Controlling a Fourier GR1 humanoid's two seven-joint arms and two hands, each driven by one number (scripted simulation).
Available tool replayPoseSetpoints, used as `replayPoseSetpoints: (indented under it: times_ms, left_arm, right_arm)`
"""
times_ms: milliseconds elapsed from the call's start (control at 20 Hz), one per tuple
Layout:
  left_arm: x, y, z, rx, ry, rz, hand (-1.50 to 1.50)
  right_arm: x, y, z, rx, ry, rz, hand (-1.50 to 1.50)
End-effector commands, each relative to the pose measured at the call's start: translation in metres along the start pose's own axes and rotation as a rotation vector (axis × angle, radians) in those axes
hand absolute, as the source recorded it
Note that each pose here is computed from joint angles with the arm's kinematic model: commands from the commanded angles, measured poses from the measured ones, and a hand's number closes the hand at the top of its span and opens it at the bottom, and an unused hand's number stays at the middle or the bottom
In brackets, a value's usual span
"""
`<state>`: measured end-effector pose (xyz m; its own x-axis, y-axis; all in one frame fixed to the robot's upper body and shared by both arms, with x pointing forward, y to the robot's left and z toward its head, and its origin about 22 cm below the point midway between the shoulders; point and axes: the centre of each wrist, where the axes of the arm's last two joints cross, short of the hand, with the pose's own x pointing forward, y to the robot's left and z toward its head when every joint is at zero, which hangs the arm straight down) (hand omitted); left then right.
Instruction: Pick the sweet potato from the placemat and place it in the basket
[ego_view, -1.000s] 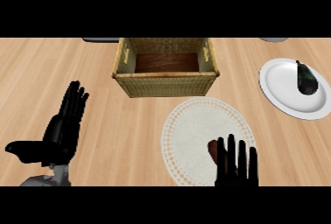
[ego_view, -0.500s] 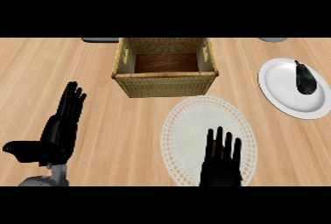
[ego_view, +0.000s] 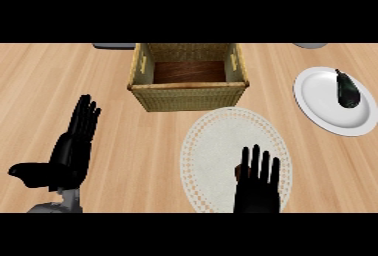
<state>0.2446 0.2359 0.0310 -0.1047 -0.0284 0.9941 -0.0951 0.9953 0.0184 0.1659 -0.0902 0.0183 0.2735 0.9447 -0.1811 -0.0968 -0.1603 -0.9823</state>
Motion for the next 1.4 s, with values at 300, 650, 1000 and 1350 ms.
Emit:
replayPoseSetpoints:
  times_ms: [300,650,1000,1350]
  left_arm:
    - [-0.006,-0.009,0.010,-0.005,-0.001,0.013,0.00]
    - [-0.013,0.001,-0.002,0.001,-0.004,0.004,0.00]
    - [-0.005,-0.001,0.000,-0.009,0.007,-0.003,0.00]
    - [0.014,-0.014,-0.001,-0.072,-0.027,0.032,0.00]
  right_arm:
    - [-0.003,0.012,-0.016,0.063,0.007,0.034,1.50]
    - [-0.008,0.016,-0.021,0.060,-0.081,0.157,1.50]
    - [-0.004,0.026,-0.010,-0.007,-0.128,0.180,1.50]
    - [0.048,-0.020,0.015,0.116,-0.354,-0.066,1.50]
